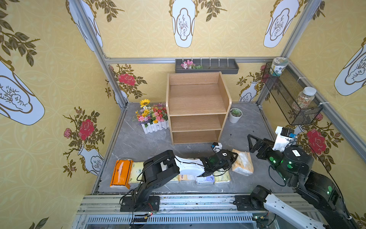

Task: Remove the tissue boxes from the shelf
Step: Place the box of tissues at the center of the board.

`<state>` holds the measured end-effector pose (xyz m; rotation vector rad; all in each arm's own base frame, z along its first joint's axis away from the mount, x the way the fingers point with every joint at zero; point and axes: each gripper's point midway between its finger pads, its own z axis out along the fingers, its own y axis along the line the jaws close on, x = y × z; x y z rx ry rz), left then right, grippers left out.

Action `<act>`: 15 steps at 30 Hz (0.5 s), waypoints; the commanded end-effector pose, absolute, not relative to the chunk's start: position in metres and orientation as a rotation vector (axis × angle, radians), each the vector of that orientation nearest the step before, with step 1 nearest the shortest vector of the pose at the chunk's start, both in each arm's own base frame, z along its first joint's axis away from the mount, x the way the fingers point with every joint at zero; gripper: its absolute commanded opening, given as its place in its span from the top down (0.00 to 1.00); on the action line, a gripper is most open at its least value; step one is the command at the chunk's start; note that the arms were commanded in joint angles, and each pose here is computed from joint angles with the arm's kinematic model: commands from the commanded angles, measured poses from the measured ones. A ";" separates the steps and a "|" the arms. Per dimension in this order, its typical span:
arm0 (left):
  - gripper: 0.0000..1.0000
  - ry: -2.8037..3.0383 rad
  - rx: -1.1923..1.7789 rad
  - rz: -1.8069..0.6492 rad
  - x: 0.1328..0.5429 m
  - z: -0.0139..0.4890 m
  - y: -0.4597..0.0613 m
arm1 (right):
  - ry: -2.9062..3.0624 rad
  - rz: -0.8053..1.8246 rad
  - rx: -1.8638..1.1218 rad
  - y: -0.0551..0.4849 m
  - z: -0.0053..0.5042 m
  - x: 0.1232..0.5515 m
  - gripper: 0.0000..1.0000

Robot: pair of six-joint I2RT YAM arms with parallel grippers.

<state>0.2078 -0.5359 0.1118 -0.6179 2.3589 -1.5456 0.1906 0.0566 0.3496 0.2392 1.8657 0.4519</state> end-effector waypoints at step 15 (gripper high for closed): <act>0.59 2.450 -0.587 -1.356 0.201 0.061 -0.550 | 1.846 0.536 0.260 0.065 0.348 0.191 0.03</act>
